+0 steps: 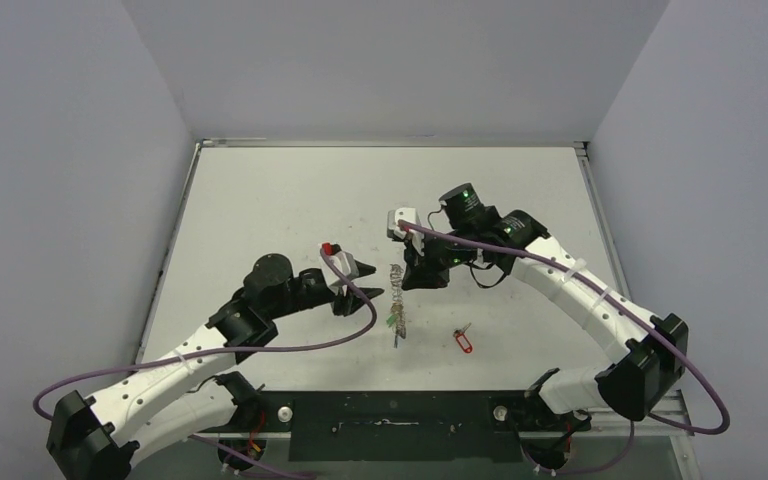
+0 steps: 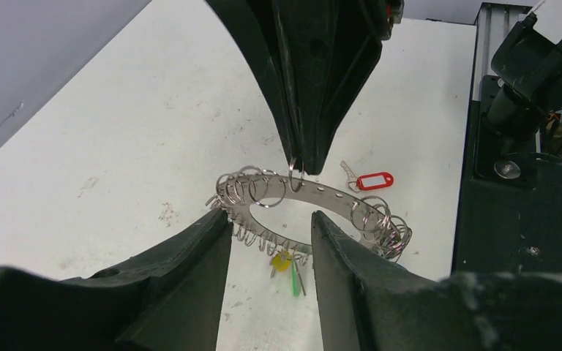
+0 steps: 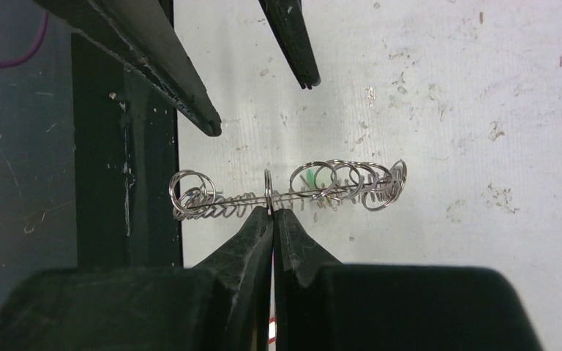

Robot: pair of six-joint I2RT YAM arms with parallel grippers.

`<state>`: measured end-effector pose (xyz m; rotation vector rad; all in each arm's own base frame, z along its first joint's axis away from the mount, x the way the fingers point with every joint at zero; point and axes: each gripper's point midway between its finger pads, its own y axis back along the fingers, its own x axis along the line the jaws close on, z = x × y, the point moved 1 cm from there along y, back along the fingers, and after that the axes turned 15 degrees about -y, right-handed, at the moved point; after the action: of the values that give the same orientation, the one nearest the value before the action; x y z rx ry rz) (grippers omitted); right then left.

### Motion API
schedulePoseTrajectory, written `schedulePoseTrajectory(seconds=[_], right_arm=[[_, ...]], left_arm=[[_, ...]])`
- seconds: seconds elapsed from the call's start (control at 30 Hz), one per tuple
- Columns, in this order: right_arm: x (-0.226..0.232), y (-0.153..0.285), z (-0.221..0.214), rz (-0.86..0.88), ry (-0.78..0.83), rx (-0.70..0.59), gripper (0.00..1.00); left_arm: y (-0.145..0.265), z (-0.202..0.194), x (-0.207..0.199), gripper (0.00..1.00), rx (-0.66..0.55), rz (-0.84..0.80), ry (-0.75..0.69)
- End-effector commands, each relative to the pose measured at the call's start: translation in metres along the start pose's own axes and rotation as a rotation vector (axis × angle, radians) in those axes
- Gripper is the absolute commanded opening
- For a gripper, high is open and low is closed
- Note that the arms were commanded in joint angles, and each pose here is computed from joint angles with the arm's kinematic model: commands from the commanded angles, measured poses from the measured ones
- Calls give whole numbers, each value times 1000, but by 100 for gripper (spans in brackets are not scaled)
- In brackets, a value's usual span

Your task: Put the keys on the keyring

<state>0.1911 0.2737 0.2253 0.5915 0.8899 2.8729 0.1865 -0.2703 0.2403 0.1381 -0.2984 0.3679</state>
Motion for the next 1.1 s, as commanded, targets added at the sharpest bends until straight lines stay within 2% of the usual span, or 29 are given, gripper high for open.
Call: schedulePoseTrajectory(seconds=[0.0, 0.13, 0.5, 0.57, 0.83, 0.97, 1.07], right_arm=[[7, 9, -10, -34, 2, 164, 0], [11, 10, -4, -38, -30, 222, 0], [18, 8, 11, -37, -64, 189, 0], [18, 8, 11, -34, -65, 190, 0], [16, 8, 11, -49, -63, 191, 0], [12, 9, 14, -76, -50, 174, 0], [7, 14, 25, -118, -24, 96, 12]], left_arm=[[1, 16, 5, 42, 31, -57, -93], [-6, 29, 2, 41, 0, -114, -111], [-32, 34, -10, 31, -65, -244, -60], [-34, 33, -12, 28, -68, -255, -51], [-41, 35, -13, 0, -97, -263, -17], [-41, 34, -12, 0, -100, -250, -1], [-38, 37, -7, 0, -126, -191, 9]])
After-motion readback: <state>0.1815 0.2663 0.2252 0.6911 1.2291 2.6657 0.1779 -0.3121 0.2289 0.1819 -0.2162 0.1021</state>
